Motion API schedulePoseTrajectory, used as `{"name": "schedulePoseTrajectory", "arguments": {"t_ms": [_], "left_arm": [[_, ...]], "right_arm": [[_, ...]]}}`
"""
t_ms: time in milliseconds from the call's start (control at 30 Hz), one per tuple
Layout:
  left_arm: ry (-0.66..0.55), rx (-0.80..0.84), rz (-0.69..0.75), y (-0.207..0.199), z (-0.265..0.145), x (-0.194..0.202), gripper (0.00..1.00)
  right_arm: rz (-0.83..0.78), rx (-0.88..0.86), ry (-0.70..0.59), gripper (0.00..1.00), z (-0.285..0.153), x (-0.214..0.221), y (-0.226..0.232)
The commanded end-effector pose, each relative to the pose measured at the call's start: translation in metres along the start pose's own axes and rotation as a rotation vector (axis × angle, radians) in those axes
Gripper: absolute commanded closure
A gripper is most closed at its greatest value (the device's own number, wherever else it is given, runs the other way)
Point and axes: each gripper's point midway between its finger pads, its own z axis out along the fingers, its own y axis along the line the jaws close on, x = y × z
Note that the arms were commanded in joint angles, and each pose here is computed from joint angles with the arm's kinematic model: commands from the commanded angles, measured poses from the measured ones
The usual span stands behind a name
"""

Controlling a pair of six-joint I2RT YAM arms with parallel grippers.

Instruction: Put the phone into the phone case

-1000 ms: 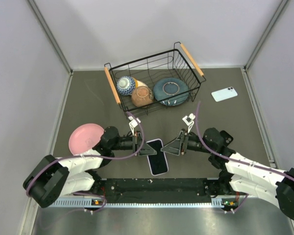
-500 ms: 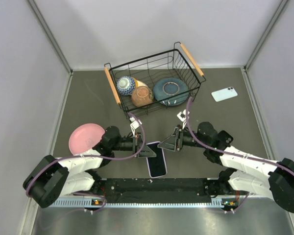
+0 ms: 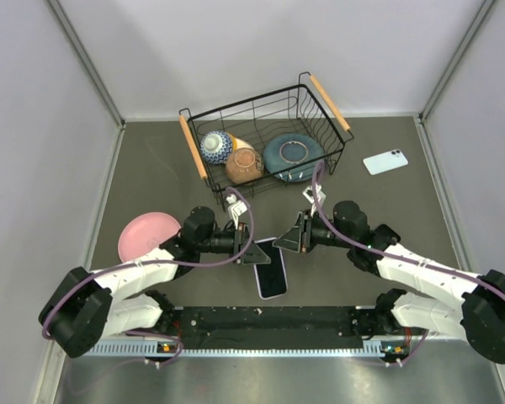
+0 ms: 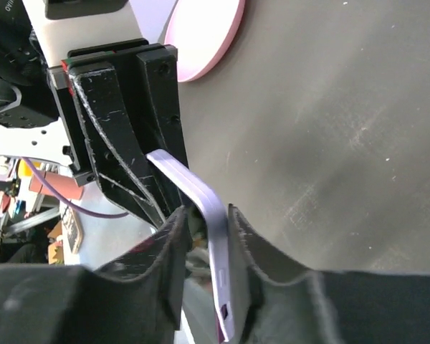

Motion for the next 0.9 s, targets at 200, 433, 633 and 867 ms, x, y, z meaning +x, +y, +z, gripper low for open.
{"name": "schedulePoseTrajectory", "arguments": {"t_ms": [200, 433, 633, 867], "left_arm": [[-0.221, -0.067, 0.024, -0.017, -0.015, -0.042, 1.0], [-0.382, -0.005, 0.113, -0.056, -0.038, -0.07, 1.0], [-0.408, 0.067, 0.129, -0.076, -0.043, -0.074, 1.0], [-0.412, 0.091, 0.117, -0.075, -0.042, -0.072, 1.0]], "right_arm": [[-0.072, -0.23, -0.052, 0.16, -0.024, 0.001, 0.052], [-0.001, -0.264, -0.04, 0.08, -0.031, 0.028, 0.04], [0.008, -0.331, -0.055, 0.1, -0.036, 0.029, 0.05], [0.008, -0.388, -0.048, 0.31, -0.036, 0.029, 0.058]]}}
